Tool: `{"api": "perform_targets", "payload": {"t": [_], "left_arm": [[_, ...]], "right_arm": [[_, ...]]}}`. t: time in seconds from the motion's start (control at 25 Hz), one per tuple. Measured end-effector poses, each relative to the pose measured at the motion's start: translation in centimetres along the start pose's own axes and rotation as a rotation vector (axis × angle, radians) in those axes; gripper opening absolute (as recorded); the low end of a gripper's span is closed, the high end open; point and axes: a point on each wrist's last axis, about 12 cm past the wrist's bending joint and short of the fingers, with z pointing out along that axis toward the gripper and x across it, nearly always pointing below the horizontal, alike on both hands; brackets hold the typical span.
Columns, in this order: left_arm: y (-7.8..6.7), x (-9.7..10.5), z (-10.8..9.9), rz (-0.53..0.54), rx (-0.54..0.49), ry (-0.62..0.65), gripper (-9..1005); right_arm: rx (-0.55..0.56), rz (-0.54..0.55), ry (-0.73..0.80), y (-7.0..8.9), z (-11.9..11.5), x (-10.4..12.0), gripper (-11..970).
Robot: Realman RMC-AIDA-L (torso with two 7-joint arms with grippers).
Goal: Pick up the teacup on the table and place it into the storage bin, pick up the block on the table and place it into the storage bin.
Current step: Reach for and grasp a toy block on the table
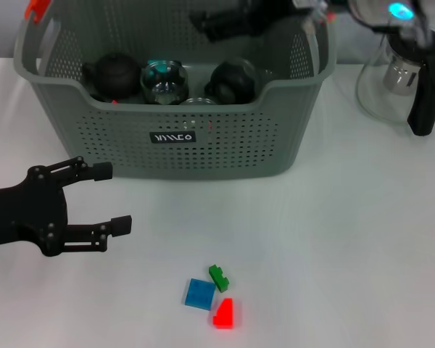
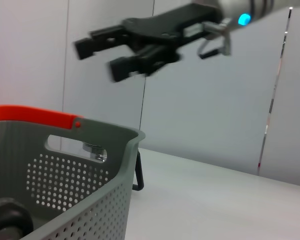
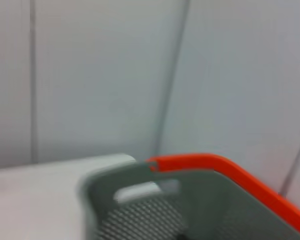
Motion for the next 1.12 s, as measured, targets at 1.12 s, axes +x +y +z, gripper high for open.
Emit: {"api": "perform_targets", "payload": {"t": [1.12], "left_arm": [[1.1,-3.4,2.3,0.105,0.163,0.092,928]], "right_arm": [[-0.499,0.251,-0.075,1.9,-6.9,17.0,949]]}}
